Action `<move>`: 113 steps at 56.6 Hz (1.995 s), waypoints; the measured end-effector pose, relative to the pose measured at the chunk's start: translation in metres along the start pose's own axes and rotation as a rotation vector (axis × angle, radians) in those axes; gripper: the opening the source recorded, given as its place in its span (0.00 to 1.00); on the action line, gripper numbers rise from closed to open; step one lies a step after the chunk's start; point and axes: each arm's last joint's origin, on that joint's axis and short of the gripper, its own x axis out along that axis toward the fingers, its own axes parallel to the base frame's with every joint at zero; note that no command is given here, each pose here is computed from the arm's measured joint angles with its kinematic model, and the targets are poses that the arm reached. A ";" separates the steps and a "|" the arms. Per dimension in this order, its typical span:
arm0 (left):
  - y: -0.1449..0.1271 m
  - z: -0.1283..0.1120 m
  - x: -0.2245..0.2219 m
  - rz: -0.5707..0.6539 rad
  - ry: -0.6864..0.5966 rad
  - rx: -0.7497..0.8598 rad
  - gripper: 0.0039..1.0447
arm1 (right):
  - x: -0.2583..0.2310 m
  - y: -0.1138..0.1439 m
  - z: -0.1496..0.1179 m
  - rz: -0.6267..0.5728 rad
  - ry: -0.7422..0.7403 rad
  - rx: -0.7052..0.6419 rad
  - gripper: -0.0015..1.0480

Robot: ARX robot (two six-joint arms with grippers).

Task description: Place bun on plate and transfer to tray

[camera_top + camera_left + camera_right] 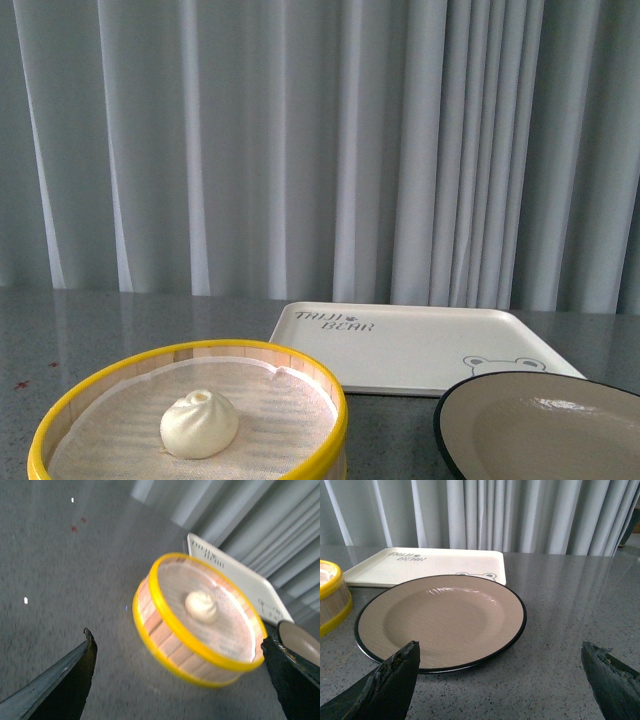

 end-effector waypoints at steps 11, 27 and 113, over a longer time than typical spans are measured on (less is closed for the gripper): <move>-0.013 0.039 0.065 -0.061 0.032 0.133 0.94 | 0.000 0.000 0.000 0.000 0.000 0.000 0.92; -0.035 0.048 0.164 -0.191 0.182 0.437 0.94 | 0.000 0.000 0.000 0.000 0.000 0.000 0.92; -0.086 -0.004 0.232 -0.173 0.696 0.578 0.94 | 0.000 0.000 0.000 0.000 0.000 0.000 0.92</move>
